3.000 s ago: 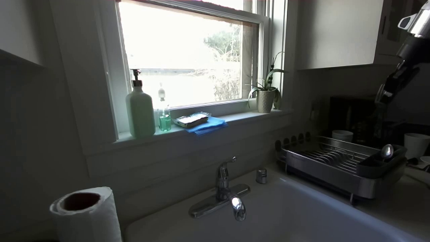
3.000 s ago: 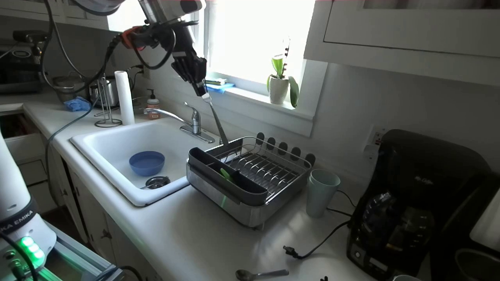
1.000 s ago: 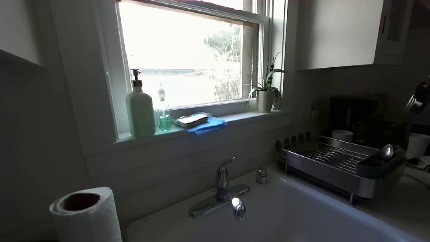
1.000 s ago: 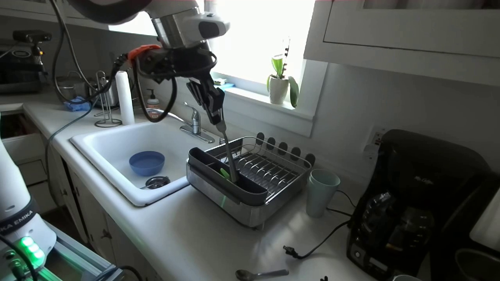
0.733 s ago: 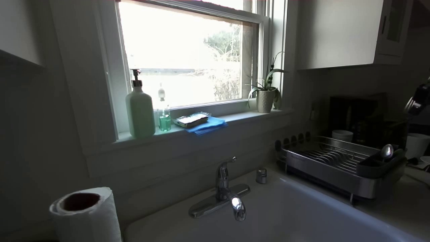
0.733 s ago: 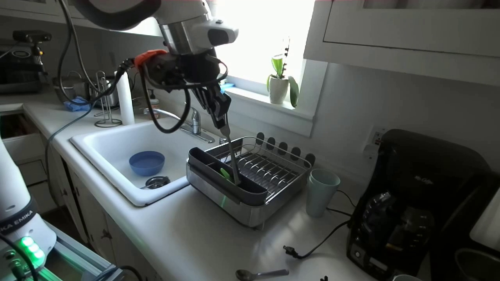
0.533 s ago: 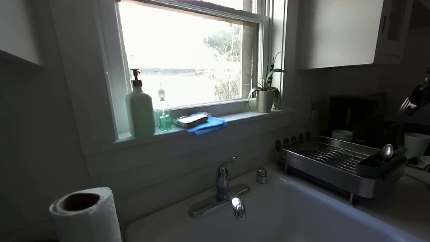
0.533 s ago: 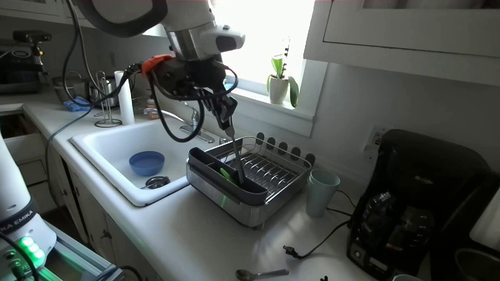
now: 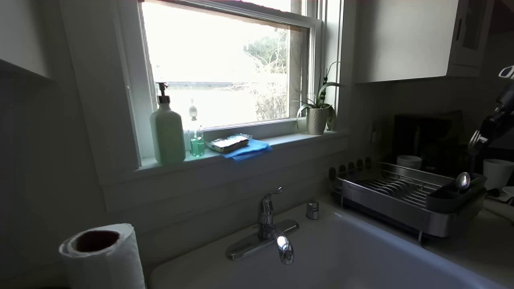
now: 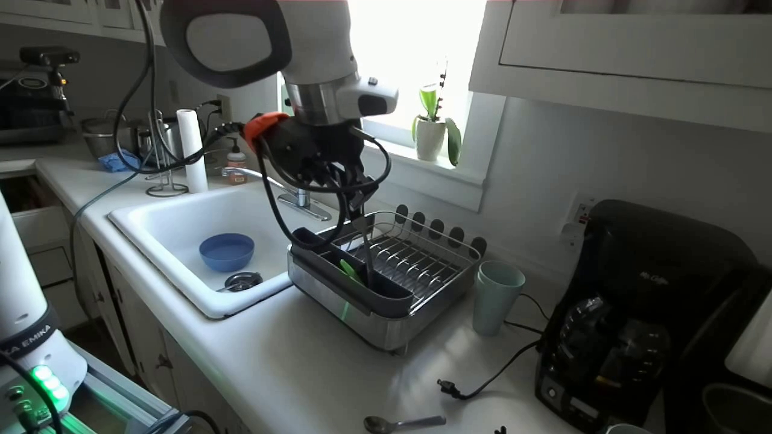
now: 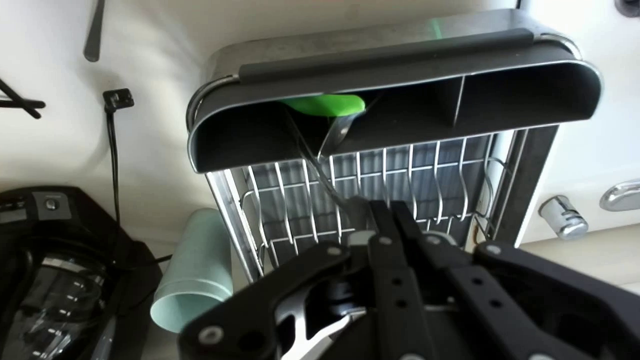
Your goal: Place the fork in the right compartment, the spoon in the left compartment and the knife in the middle compartment
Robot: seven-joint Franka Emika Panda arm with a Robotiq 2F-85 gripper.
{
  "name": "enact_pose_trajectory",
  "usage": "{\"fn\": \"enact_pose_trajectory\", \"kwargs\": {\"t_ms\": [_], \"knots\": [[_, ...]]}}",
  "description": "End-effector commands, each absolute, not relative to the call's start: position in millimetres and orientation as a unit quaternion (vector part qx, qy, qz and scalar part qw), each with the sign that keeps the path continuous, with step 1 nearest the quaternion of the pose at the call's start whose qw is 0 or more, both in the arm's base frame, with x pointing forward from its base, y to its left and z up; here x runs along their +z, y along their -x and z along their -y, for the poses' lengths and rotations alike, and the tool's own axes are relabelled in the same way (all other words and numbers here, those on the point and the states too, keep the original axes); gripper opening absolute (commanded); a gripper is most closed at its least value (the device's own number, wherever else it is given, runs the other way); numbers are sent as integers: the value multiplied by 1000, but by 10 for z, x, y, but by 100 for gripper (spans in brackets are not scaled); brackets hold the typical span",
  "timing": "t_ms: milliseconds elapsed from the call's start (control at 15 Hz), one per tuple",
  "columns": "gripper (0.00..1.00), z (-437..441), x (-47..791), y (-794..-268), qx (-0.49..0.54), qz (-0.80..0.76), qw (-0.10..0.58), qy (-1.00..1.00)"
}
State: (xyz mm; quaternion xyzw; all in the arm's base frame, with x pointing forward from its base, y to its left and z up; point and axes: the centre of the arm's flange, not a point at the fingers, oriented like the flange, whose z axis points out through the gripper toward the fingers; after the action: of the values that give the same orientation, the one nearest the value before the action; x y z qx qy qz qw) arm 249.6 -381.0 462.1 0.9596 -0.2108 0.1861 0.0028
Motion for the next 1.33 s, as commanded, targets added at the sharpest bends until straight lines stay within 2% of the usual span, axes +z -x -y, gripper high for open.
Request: {"fn": "enact_pose_trajectory", "kwargs": {"t_ms": [0, 667, 733, 1267], "knots": [[1, 4086, 4405, -2702, 152, 212, -10, -965], [1, 4504, 4084, -2903, 107, 254, -4, -961], [24, 4544, 4071, -2927, 104, 258, -3, -961], [77, 4581, 3982, -3032, 86, 263, -10, -961]]}}
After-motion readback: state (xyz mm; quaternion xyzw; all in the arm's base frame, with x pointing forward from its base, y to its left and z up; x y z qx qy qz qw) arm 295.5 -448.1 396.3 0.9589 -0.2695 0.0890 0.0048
